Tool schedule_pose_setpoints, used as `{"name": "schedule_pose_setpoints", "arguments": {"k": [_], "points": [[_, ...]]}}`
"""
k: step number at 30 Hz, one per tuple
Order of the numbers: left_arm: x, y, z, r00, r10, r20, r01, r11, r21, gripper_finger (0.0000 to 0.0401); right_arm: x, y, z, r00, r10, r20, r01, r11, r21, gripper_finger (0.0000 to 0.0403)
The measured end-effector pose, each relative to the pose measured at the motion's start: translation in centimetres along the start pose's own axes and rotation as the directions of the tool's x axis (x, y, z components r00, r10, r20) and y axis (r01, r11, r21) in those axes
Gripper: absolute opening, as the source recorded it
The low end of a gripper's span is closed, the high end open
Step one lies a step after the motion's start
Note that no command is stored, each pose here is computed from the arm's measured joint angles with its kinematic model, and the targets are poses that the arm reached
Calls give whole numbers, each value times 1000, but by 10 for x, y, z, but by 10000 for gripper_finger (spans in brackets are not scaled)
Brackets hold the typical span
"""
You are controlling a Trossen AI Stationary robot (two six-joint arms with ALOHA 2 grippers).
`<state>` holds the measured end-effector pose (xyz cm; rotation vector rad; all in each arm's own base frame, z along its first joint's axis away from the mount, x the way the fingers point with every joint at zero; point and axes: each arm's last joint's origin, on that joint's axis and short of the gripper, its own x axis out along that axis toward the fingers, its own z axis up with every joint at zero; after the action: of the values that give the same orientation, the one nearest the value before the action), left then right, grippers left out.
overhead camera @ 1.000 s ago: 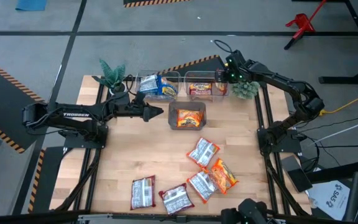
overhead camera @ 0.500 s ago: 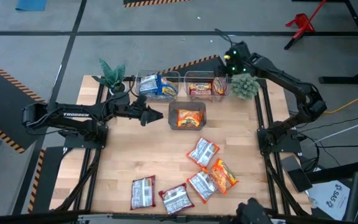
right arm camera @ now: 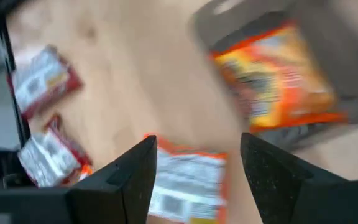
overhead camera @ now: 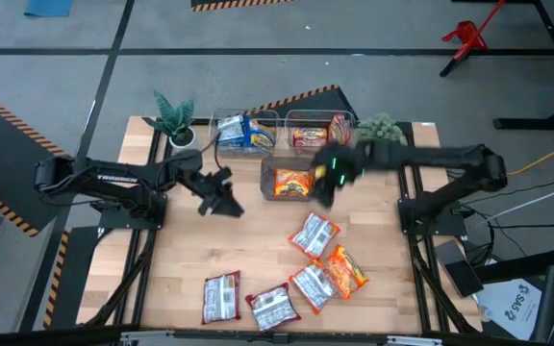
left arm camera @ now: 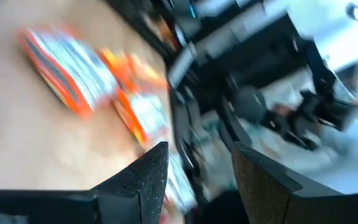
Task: Sort Maruchan noodles
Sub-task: Put the orange noodle pack into the black bin
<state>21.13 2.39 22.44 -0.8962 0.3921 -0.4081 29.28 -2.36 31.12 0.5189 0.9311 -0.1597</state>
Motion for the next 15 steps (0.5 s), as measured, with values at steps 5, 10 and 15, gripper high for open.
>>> {"name": "schedule_pose_setpoints", "arguments": {"k": [5,10,15], "points": [[14,-10,-23,986,-40,-162,36,999,-25,172,27,79,-45,997,-71,35,75,990,-119,216],[26,-20,-39,989,37,-142,-29,998,58,172,45,123,-103,988,-142,-67,143,990,14,216],[32,-26,-47,991,104,-82,-96,991,90,172,52,145,-156,958,-217,-189,233,970,66,216]]}}
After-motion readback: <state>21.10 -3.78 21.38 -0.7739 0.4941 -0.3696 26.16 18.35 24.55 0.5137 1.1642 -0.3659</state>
